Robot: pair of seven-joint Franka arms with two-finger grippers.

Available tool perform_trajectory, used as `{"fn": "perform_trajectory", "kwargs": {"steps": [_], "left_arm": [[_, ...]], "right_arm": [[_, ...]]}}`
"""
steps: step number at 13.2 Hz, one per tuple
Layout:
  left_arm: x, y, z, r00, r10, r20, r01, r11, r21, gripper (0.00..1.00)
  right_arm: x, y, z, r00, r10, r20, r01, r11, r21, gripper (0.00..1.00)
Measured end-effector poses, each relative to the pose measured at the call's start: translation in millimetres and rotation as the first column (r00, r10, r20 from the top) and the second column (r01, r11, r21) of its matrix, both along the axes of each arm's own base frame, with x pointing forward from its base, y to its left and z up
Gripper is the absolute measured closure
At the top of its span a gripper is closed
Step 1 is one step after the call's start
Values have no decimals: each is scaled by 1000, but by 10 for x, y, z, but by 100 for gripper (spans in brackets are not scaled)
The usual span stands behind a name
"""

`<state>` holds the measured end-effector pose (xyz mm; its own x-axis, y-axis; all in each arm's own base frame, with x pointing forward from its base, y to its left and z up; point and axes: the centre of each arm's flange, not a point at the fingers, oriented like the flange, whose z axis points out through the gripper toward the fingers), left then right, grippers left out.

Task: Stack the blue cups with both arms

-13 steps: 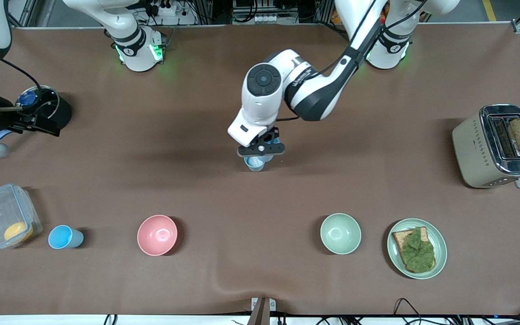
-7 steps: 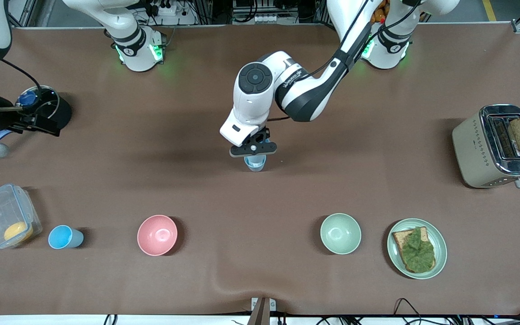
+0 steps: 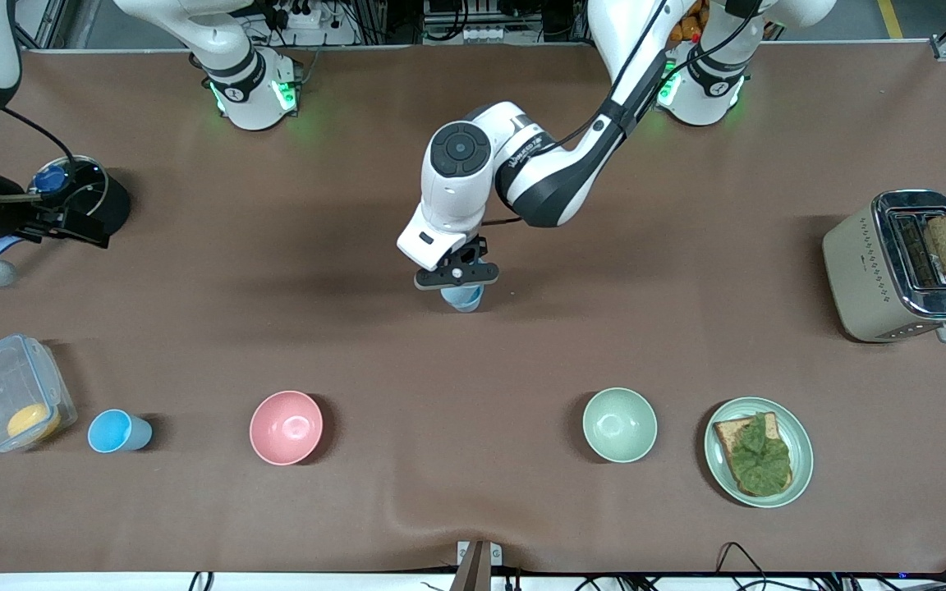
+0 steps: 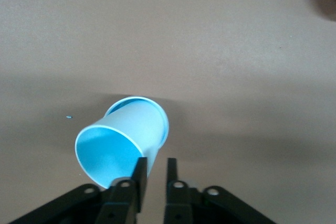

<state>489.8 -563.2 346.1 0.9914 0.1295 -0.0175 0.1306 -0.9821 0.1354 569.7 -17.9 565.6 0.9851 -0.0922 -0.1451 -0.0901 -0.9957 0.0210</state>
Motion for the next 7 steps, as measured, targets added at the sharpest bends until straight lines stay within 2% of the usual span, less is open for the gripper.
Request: {"fn": "perform_trajectory", "kwargs": {"steps": [1, 2, 5, 7], "left_arm": [[7, 5, 2, 1000, 1, 1, -1, 1000, 0, 62], [15, 10, 7, 1000, 3, 2, -3, 1000, 0, 56], [109, 78, 53, 1000, 19, 11, -18, 1000, -4, 51], [308, 276, 193, 998, 56, 22, -56, 998, -14, 37]], "right_arm": [[0, 0, 0, 1000, 0, 0, 0, 1000, 0, 0], [0, 0, 0, 1000, 0, 0, 0, 1000, 0, 0], [0, 0, 0, 1000, 0, 0, 0, 1000, 0, 0], [0, 0, 0, 1000, 0, 0, 0, 1000, 0, 0]]}}
